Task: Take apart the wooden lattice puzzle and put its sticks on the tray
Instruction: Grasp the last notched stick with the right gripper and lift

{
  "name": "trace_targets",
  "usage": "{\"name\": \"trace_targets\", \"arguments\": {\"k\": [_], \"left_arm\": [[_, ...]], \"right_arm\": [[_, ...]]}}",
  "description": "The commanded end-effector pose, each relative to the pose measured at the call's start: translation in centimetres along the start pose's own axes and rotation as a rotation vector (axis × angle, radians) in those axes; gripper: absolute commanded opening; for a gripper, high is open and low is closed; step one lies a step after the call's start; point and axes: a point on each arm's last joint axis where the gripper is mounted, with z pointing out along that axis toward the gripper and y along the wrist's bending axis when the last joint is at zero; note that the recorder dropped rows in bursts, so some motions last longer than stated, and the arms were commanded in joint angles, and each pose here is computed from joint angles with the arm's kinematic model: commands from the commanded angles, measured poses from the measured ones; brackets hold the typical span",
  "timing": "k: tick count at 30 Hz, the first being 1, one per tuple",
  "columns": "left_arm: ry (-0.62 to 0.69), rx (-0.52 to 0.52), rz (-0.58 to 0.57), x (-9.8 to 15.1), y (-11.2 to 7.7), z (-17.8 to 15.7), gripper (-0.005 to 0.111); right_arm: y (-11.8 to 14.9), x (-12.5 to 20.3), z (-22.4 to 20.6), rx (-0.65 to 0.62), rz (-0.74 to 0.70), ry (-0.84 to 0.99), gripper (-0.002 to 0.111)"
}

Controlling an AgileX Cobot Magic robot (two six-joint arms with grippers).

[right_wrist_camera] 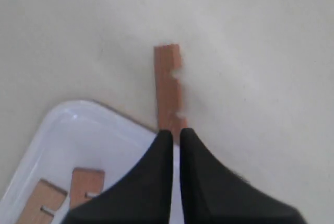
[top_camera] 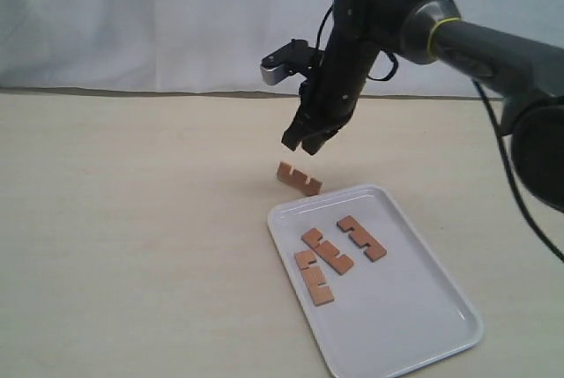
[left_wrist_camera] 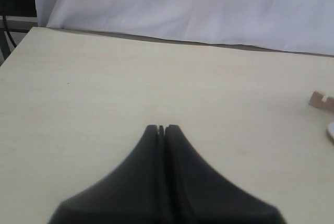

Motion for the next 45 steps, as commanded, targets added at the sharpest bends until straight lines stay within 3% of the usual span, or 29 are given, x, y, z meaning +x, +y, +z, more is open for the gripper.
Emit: {"name": "trace_targets", "arguments": {"k": [1, 6, 10, 14, 24, 28, 33, 38, 45], "left_arm": [[-0.011, -0.002, -0.002, 0.0, 0.0, 0.0, 0.000], [-0.011, -0.002, -0.002, 0.0, 0.0, 0.0, 0.000], [-0.011, -0.002, -0.002, 0.0, 0.0, 0.0, 0.000], [-0.011, -0.002, -0.002, 0.0, 0.0, 0.0, 0.000], [-0.011, -0.001, -0.004, 0.0, 0.0, 0.0, 0.000], [-0.011, -0.001, -0.004, 0.0, 0.0, 0.0, 0.000], [-0.011, -0.001, -0.004, 0.0, 0.0, 0.0, 0.000], [-0.011, -0.001, -0.004, 0.0, 0.0, 0.0, 0.000], [-0.011, -0.001, -0.004, 0.0, 0.0, 0.0, 0.000]], "right_arm": [[0.1, 3.2, -2.7, 0.006, 0.062, 0.003, 0.005], [0.8, 6.0, -5.3, 0.108, 0.078, -0.173, 0.005], [1.9, 7.3, -5.1, 0.086, 0.092, -0.214, 0.005], [2.2, 7.4, -4.3, 0.045, 0.125, -0.216, 0.005], [1.7, 6.7, -3.1, 0.084, 0.109, -0.270, 0.005], [2.5, 5.7, -1.9, 0.128, 0.026, -0.279, 0.005], [3.5, 3.7, -0.5, 0.155, -0.014, -0.279, 0.023], [3.1, 2.0, 1.8, 0.093, 0.030, -0.172, 0.047], [2.2, 0.3, 4.6, 0.050, 0.031, -0.090, 0.051]]}}
